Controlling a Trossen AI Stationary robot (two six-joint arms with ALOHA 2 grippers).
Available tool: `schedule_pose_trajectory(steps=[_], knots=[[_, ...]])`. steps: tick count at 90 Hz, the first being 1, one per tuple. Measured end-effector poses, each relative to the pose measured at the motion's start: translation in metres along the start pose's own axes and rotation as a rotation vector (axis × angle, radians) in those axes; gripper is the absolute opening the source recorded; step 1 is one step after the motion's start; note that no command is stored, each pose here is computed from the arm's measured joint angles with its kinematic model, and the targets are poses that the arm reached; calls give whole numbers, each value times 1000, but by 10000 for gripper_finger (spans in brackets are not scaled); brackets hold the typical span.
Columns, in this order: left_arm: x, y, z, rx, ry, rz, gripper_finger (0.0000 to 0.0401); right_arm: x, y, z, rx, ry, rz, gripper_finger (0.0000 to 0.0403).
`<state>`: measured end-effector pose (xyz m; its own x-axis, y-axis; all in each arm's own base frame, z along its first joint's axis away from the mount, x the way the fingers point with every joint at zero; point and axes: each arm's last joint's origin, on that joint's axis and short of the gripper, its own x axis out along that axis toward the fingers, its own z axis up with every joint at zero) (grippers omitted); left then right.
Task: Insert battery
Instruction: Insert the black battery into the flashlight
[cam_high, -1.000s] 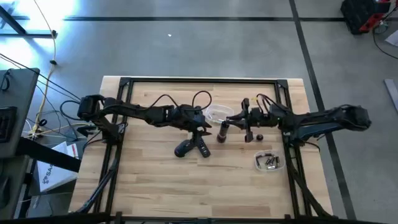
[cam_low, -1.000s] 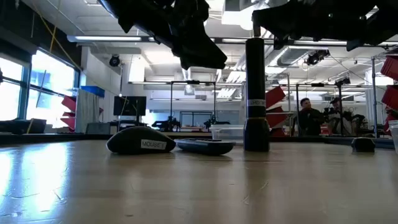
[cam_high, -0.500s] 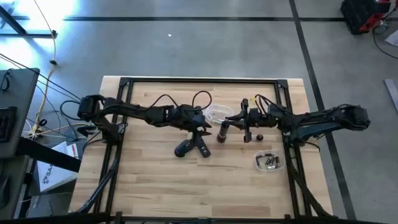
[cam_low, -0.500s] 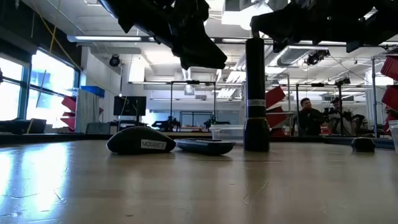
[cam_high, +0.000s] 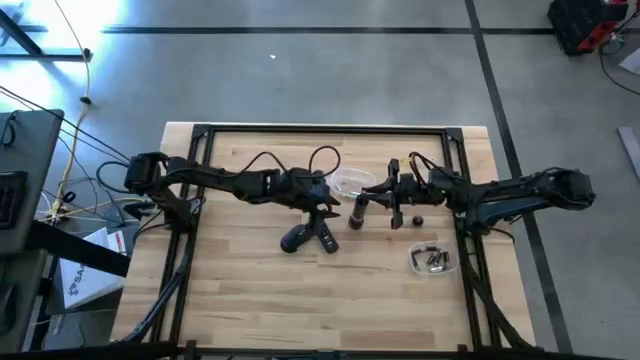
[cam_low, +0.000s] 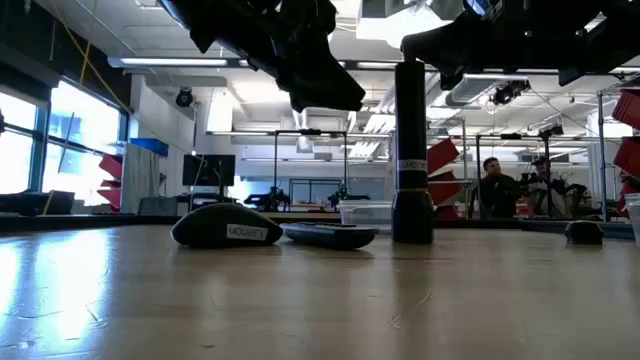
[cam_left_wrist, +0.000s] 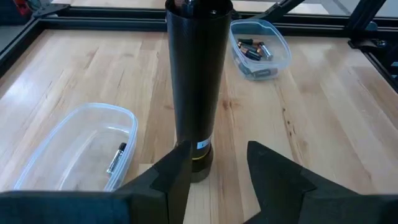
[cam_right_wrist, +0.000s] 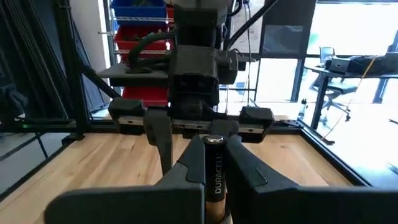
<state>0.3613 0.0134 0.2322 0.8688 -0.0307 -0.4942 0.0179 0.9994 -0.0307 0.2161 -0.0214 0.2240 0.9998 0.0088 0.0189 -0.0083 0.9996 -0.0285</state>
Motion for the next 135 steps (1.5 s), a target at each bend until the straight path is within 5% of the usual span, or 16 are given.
schedule_pose_trajectory(steps=[102, 135], knots=[[0, -2, 0, -8, 0, -4, 136, -10, 1, 11, -29, -18, -2, 67], [0, -2, 2, -6, -26, -4, 136, -2, -2, 27, -72, 183, -43, 41]])
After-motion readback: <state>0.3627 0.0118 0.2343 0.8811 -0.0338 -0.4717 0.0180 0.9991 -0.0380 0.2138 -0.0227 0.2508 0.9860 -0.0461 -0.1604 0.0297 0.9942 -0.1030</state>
